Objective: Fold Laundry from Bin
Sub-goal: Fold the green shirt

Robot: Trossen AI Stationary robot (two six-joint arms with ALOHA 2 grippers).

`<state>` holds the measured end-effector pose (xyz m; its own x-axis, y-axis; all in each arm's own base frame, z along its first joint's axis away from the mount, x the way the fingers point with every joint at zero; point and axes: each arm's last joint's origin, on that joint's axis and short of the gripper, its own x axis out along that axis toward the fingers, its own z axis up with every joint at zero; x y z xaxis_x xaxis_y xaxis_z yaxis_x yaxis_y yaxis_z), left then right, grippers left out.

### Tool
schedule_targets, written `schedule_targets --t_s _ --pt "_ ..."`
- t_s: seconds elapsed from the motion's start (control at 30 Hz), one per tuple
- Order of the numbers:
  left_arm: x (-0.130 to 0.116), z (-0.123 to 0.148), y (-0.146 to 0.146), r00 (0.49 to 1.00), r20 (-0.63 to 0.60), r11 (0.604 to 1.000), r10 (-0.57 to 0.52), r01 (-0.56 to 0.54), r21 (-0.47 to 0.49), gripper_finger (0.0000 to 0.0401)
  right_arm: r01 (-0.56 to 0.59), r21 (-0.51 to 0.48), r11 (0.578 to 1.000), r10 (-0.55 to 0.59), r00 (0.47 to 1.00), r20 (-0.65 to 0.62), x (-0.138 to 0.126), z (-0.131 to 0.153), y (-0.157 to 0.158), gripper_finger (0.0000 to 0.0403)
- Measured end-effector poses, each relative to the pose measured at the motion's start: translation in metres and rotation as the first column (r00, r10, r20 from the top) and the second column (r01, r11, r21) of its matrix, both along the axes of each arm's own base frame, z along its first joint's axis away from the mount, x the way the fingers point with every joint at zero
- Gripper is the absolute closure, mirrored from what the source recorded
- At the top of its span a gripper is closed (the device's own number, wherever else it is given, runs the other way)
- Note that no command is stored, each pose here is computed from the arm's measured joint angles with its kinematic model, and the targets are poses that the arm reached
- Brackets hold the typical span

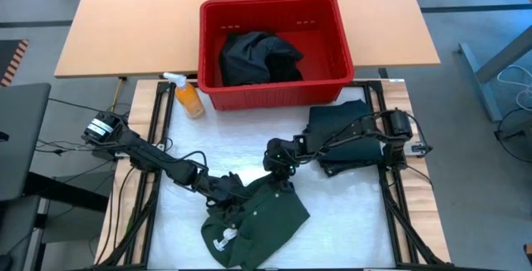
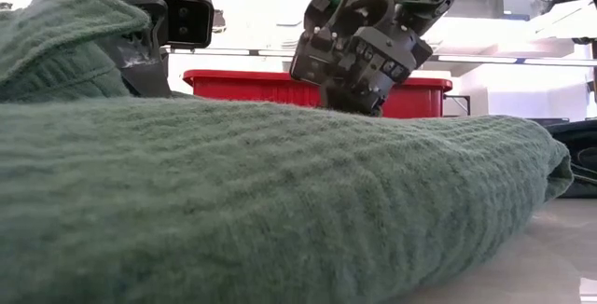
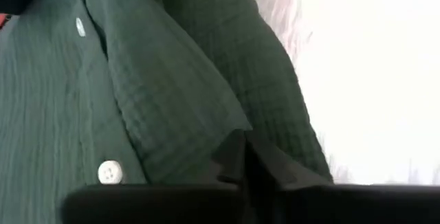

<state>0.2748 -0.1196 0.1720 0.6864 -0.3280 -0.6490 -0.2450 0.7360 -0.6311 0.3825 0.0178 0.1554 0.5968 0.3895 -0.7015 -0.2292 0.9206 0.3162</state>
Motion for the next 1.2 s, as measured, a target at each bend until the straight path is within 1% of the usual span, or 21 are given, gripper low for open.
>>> schedule_targets --t_s 0.13,0.27,0.37,0.43,0.53,0.6,0.73,0.83,0.9,0.93,1.0,1.1,1.2 --pt "0.0 0.0 0.0 1.0 0.0 1.0 0.0 0.0 0.0 0.0401 0.013 0.006 1.0 -0.013 1.0 0.011 -0.001 0.006 -0.004 0.0383" --pt "0.0 0.0 0.0 1.0 -0.002 1.0 0.003 -0.003 0.003 0.0401 0.03 0.007 1.0 -0.03 0.999 0.033 -0.002 0.013 -0.01 0.0391" --pt "-0.002 -0.003 0.001 0.999 -0.032 1.0 0.003 -0.003 0.016 0.0401 0.045 0.008 0.999 -0.046 0.998 0.053 -0.003 0.02 -0.015 0.0392" --pt "-0.004 -0.004 0.002 0.998 -0.06 0.999 0.011 -0.009 0.035 0.0401 0.08 0.001 0.997 -0.08 0.995 0.058 -0.003 0.025 -0.019 0.0392" --pt "-0.007 -0.004 0.005 0.993 -0.111 0.995 0.05 -0.04 0.089 0.0401 0.151 -0.039 0.988 -0.151 0.989 0.003 -0.007 0.022 -0.023 0.0392" --pt "-0.009 -0.002 0.007 0.986 -0.148 0.989 0.079 -0.059 0.136 0.0401 0.201 -0.08 0.976 -0.203 0.979 -0.021 -0.009 0.02 -0.025 0.0392" --pt "-0.01 -0.002 0.009 0.982 -0.166 0.983 0.094 -0.065 0.172 0.0401 0.294 -0.099 0.951 -0.297 0.955 -0.015 -0.007 0.02 -0.026 0.0392" --pt "-0.01 -0.002 0.012 0.979 -0.159 0.975 0.127 -0.094 0.201 0.0401 0.39 -0.127 0.912 -0.392 0.92 0.009 -0.006 0.021 -0.026 0.0392" --pt "-0.01 -0.003 0.014 0.976 -0.158 0.968 0.151 -0.113 0.225 0.0401 0.449 -0.126 0.885 -0.449 0.893 0.027 -0.005 0.023 -0.027 0.0392" --pt "-0.01 -0.003 0.015 0.973 -0.162 0.964 0.162 -0.121 0.235 0.0401 0.464 -0.118 0.878 -0.465 0.885 0.026 -0.004 0.023 -0.027 0.0391" --pt "-0.01 -0.004 0.019 0.97 -0.169 0.96 0.176 -0.132 0.245 0.0401 0.491 -0.093 0.866 -0.492 0.87 0.013 -0.004 0.023 -0.028 0.0374" --pt "-0.01 -0.005 0.022 0.967 -0.189 0.957 0.172 -0.119 0.264 0.0401 0.523 -0.08 0.848 -0.525 0.851 -0.009 -0.009 0.028 -0.029 0.0326" --pt "-0.01 -0.005 0.023 0.971 -0.186 0.955 0.153 -0.097 0.28 0.0401 0.565 -0.021 0.825 -0.564 0.825 0.023 -0.014 0.048 -0.033 0.0274"
